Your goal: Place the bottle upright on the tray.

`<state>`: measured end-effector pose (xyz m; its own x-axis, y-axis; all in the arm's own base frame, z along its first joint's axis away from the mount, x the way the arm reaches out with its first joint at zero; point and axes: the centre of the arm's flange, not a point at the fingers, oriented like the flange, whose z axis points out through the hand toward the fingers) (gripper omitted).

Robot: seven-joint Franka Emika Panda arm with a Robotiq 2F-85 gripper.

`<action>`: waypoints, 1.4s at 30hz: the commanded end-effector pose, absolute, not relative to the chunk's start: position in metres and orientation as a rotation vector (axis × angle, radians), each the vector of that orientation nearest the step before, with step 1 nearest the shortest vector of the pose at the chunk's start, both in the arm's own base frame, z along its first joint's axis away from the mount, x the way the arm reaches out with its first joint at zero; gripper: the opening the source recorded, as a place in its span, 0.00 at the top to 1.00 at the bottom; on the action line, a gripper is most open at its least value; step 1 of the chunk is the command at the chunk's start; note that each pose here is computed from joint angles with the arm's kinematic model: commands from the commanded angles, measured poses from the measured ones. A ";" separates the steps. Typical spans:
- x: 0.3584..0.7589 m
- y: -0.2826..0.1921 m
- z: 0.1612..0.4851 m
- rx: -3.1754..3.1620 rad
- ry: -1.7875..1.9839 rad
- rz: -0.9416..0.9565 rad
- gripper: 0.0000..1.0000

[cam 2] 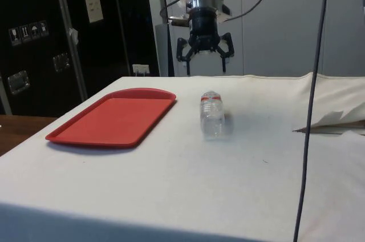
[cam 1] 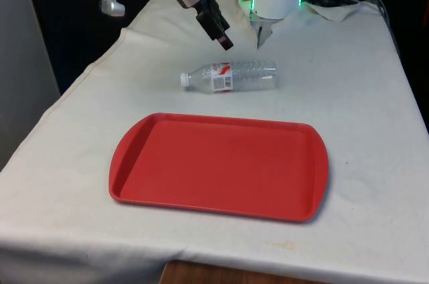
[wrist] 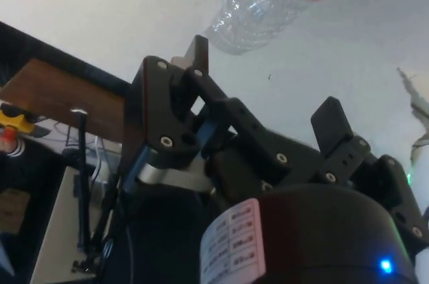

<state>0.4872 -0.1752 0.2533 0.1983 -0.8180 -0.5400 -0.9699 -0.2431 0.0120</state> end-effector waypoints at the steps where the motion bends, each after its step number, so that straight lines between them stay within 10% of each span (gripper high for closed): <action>1: 0.488 -0.175 0.251 -2.130 1.670 0.660 0.00; 42: 0.495 -0.201 0.191 -2.070 1.563 0.713 0.00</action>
